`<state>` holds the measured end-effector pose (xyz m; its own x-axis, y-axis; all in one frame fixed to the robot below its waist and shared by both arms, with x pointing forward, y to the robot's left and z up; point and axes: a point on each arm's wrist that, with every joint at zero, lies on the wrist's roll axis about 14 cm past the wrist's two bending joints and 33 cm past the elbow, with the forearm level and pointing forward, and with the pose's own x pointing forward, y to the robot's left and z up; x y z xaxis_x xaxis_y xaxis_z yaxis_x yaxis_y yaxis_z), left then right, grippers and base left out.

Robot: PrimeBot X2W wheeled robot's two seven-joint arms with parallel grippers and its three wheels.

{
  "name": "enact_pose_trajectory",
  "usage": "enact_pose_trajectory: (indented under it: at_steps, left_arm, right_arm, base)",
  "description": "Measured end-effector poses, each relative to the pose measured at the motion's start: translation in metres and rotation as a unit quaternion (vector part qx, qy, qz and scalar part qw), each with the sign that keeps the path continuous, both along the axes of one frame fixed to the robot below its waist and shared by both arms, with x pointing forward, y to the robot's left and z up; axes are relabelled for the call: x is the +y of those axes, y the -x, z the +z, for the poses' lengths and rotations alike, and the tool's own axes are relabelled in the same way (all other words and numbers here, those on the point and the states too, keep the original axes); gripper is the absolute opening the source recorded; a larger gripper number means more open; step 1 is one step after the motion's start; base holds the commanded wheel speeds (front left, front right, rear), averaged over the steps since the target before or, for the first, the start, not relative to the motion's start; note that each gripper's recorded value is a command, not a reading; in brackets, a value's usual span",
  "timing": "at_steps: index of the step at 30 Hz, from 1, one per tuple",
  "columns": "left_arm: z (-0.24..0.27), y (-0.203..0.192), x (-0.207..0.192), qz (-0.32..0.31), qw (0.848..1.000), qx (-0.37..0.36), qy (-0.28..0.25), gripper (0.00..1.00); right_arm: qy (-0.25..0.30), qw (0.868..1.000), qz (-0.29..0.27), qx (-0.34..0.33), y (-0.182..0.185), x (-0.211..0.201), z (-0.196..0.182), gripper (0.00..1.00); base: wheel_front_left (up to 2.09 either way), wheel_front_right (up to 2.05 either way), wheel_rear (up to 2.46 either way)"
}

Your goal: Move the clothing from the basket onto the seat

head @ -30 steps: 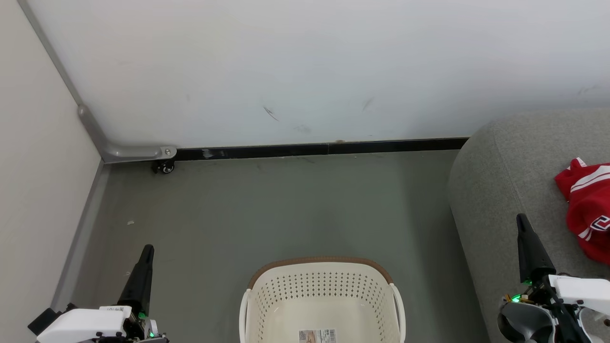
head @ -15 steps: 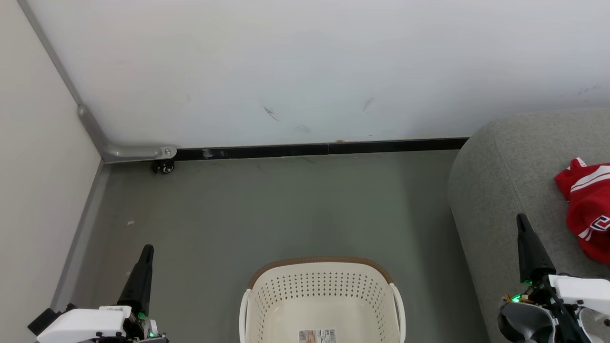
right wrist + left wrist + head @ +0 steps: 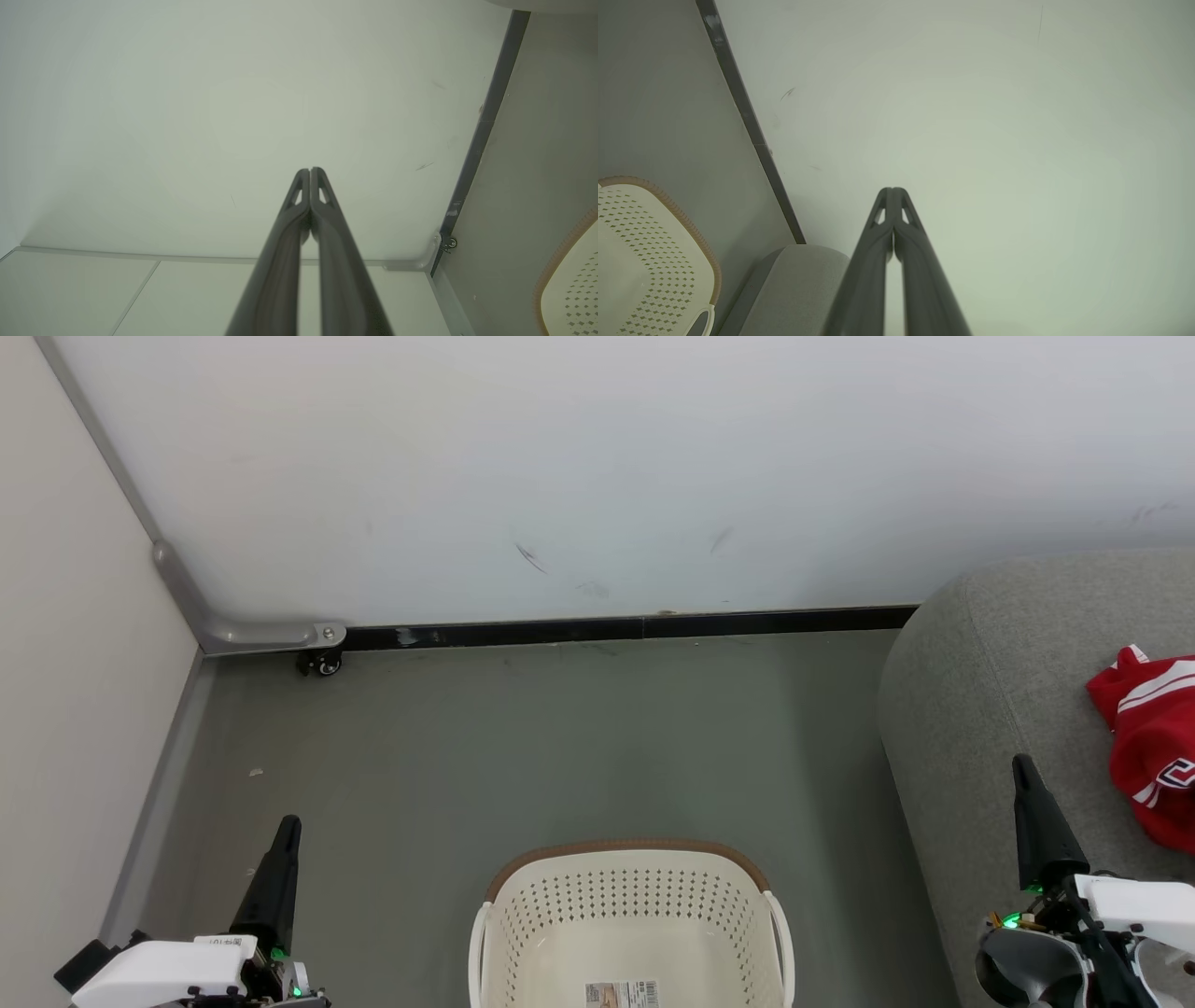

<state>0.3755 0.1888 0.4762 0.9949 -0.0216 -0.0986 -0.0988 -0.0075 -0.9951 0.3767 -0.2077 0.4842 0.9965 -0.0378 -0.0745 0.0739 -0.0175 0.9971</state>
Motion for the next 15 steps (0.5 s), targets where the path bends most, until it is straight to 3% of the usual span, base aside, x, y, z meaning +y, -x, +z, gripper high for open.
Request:
enact_pose_trajectory:
  at_steps: [15]
  left_arm:
    - [0.0002, 0.0, 0.0003, 0.0, 1.0, 0.0, 0.0, 0.0]
  right_arm:
    - [-0.001, 1.0, 0.001, 0.0, 0.0, 0.0006, 0.0, 0.0]
  base:
    - [0.0, 0.0, 0.0]
